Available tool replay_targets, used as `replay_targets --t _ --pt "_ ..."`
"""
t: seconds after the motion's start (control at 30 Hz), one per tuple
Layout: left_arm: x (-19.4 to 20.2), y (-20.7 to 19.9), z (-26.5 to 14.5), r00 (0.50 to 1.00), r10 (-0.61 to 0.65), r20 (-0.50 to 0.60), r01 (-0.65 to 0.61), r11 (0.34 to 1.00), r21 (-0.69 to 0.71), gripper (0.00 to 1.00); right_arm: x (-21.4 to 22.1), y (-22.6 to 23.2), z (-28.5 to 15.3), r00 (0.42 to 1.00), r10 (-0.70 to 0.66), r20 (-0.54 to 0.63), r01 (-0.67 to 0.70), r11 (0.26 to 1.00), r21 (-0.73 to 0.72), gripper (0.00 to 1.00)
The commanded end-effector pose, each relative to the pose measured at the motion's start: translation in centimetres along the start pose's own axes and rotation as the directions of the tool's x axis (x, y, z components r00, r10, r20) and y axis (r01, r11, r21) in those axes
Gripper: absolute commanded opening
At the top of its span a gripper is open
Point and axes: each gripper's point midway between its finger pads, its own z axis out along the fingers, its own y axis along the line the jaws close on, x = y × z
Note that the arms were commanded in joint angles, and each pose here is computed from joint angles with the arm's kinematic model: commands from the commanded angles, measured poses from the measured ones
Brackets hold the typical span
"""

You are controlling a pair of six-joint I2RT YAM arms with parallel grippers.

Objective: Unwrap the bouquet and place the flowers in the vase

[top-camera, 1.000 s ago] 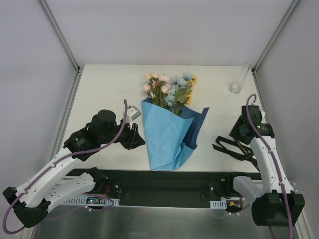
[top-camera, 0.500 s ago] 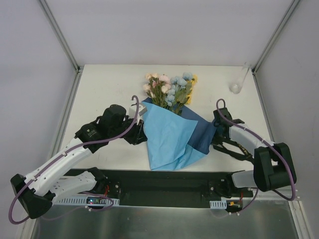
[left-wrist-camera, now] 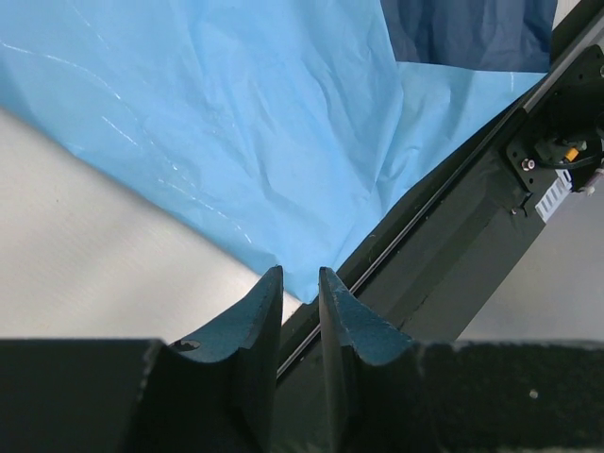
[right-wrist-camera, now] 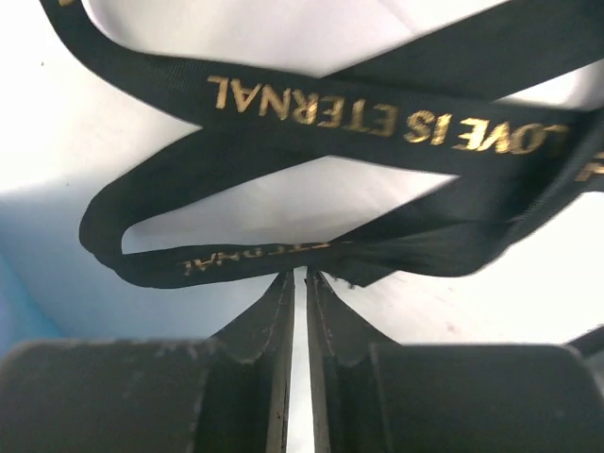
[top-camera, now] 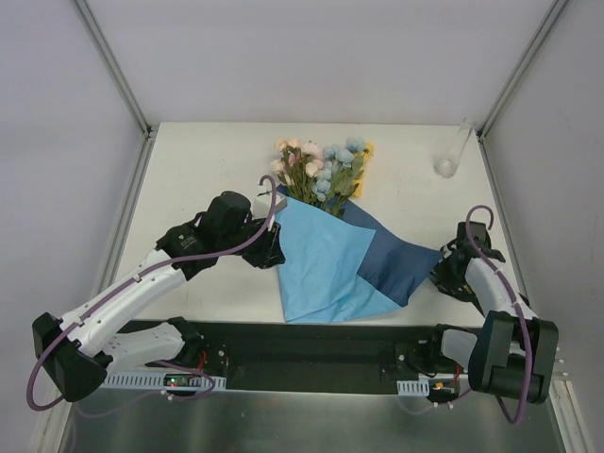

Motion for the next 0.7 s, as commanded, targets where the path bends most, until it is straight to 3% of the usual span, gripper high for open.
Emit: replay_targets --t 0.0,0.07,0.1,0.2,0.23,0.3,0.33,0.4,0.47,0.5,0.67 --pt "-1.8 -1.1 -0.6 0.999 0.006 0.054 -0.008 0.999 0.031 0.21 -3.5 -0.6 -2.8 0.992 -0.085 0.098 0.082 0.996 0.036 0.13" --pt "-2.1 -0.9 -0.8 0.998 0.004 0.068 -0.005 1.0 0.02 0.21 -6.5 -0.5 -5.7 0.967 -0.129 0.221 0.111 0.989 0.093 0.15" --pt "-2.1 -1.0 -0.9 0.997 0.005 0.074 -0.006 1.0 0.019 0.22 -6.3 -0.9 -6.9 0.96 -0.17 0.224 0.145 0.982 0.123 0.17" --pt "-2.5 -0.6 -1.5 0.994 0.001 0.107 0.0 1.0 -0.013 0.25 -7.9 0.0 -11.5 0.924 -0.173 0.34 0.159 0.985 0.067 0.36" --pt "-2.7 -0.6 -1.7 0.993 0.002 0.119 0.001 1.0 -0.019 0.26 -8.1 0.5 -13.1 0.907 -0.172 0.384 0.173 0.984 0.031 0.48" --pt "-3.0 -0.1 -1.9 0.99 -0.003 0.138 0.009 0.999 -0.047 0.34 -7.7 3.0 -15.4 0.882 -0.219 0.417 0.265 0.963 -0.055 0.56" --pt "-3.4 -0.1 -2.1 0.987 -0.003 0.158 0.011 0.999 -0.05 0.38 -7.2 4.3 -15.6 0.872 -0.266 0.412 0.33 0.939 -0.092 0.64" --pt "-3.7 0.2 -2.1 0.984 -0.008 0.18 0.02 0.998 -0.062 0.46 -3.5 9.7 -16.0 0.866 -0.366 0.341 0.475 0.815 -0.332 0.68" --pt "-4.5 0.0 -2.2 0.977 -0.01 0.211 0.022 0.998 -0.057 0.56 1.7 12.9 -14.6 0.854 -0.477 0.208 0.511 0.695 -0.505 0.72" --pt "-4.6 0.0 -2.1 0.977 -0.013 0.211 0.025 0.998 -0.055 0.59 2.4 14.6 -14.4 0.852 -0.472 0.225 0.51 0.654 -0.558 0.75" --pt "-5.4 -1.0 -2.8 0.971 -0.025 0.237 0.03 0.999 -0.015 0.68 6.2 16.7 -11.3 0.829 -0.544 0.133 0.492 0.593 -0.637 0.78"
